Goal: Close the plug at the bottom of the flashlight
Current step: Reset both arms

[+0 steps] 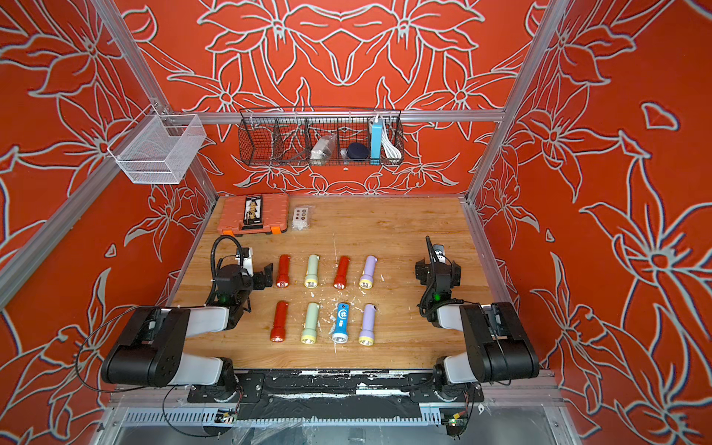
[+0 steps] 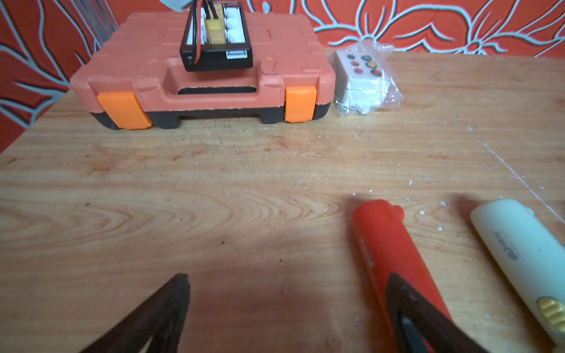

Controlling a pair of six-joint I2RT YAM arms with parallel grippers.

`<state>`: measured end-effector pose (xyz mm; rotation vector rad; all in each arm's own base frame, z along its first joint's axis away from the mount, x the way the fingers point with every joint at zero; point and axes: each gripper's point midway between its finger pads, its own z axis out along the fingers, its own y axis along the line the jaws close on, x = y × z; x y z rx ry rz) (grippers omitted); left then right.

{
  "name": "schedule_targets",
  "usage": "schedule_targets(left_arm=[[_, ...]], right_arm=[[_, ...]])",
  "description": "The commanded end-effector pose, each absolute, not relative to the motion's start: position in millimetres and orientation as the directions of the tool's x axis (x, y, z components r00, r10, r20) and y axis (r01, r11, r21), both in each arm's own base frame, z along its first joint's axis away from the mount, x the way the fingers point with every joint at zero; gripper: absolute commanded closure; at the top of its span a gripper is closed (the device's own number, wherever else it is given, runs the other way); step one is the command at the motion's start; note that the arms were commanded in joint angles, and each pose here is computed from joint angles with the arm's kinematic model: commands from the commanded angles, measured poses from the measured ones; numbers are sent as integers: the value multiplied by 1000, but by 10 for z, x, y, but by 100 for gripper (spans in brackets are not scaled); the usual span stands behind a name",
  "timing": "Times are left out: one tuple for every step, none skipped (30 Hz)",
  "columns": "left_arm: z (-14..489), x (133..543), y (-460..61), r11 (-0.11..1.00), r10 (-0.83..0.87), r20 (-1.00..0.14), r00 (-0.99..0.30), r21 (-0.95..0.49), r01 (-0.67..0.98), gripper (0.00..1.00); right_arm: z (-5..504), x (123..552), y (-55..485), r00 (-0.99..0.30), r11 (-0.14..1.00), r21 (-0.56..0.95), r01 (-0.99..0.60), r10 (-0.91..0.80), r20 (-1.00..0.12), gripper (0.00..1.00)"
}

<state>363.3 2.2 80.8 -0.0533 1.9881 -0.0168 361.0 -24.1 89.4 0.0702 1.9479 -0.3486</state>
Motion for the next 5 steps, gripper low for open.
schedule_targets(left_arm=[[852, 3673, 14, 999, -34, -917, -398, -31, -16, 1], [856, 3671, 15, 999, -34, -918, -396, -30, -16, 1], [858, 3668, 16, 999, -36, -918, -395, -31, -17, 1], [861, 3669, 17, 999, -36, -918, -395, -31, -18, 1], [862, 3678, 42, 999, -42, -916, -399, -31, -34, 1]], right_arm=[[988, 3656, -257, -372, 952, -210, 224, -116, -921, 2], [985, 3656, -257, -374, 952, -210, 223, -116, -920, 2], [989, 3655, -257, -372, 952, -210, 224, -116, -921, 2], [981, 3651, -258, -374, 952, -210, 223, -115, -920, 2], [988, 3652, -258, -371, 952, -210, 224, -115, -921, 2]])
